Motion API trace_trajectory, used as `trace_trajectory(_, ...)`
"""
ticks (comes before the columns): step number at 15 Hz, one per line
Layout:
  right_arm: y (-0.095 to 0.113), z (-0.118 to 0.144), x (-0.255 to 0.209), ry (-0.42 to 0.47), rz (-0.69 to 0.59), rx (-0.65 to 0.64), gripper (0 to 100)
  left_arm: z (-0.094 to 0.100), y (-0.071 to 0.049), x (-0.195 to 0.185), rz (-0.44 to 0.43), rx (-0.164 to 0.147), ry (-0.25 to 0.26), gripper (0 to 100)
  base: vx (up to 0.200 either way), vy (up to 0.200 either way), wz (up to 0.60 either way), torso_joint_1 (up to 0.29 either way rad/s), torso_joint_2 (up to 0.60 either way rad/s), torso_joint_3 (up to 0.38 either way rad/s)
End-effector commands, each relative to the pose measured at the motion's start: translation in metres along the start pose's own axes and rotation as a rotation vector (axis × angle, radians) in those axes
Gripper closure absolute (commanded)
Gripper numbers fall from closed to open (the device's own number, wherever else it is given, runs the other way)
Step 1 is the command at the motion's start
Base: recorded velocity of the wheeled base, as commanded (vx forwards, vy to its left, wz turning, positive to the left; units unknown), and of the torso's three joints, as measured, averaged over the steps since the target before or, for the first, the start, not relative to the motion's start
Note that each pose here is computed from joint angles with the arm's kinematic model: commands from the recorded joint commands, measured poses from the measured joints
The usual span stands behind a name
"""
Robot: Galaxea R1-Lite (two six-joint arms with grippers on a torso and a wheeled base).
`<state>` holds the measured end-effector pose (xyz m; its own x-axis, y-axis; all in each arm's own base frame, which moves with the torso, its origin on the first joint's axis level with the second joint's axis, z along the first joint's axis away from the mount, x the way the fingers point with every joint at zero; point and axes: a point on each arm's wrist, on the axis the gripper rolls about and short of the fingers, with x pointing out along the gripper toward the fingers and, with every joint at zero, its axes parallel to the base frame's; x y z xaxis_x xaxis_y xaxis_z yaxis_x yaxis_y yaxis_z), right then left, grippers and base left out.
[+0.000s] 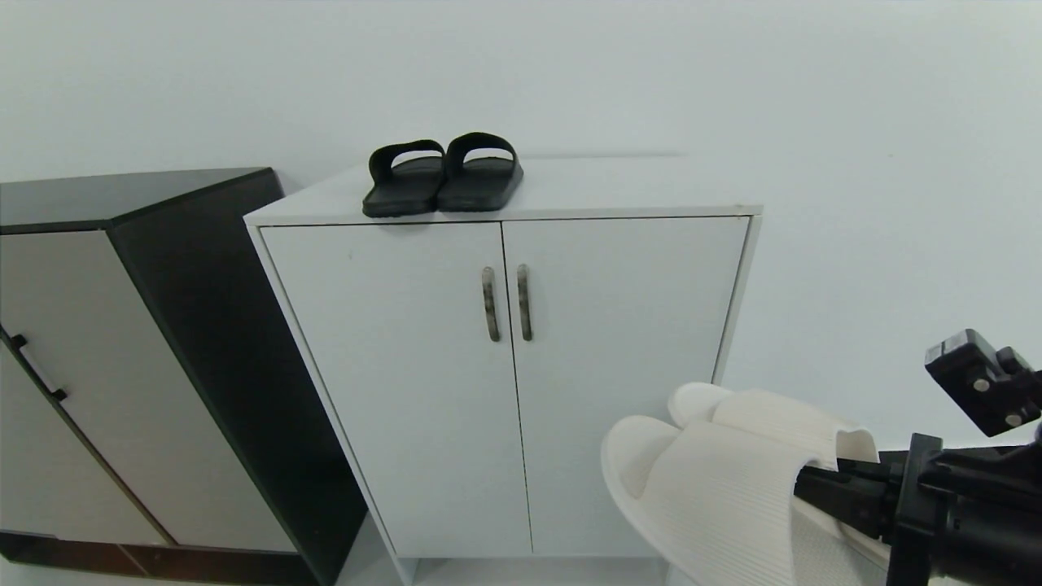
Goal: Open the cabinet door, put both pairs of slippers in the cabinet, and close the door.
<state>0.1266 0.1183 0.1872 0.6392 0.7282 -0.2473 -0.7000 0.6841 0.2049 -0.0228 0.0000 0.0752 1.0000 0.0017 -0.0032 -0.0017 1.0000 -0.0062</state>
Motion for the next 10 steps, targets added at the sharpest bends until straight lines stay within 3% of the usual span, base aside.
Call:
trace_trajectory(1, -0.0001, -0.0011, 0.001, 0.007, 0.002, 0.001, 100, 0.0004, 0.0, -0.0001, 0.001, -0.002, -0.002, 0, 0.0, 0.0, 0.0, -0.242, 0.46, 0.237)
trace_trajectory(7, 0.0001, -0.0006, 0.0, 0.002, 0.003, -0.001, 100, 0.0015, 0.0, -0.0002, 0.003, 0.012, -0.005, 0, 0.0, 0.0, 0.0, -0.218, 0.39, 0.177)
trace_trajectory(10, 0.0002, -0.0004, -0.0003, 0.001, 0.004, -0.001, 100, 0.0014, 0.0001, -0.0004, 0.004, 0.012, -0.006, 0, 0.0, 0.0, 0.0, -0.054, 0.2, 0.062)
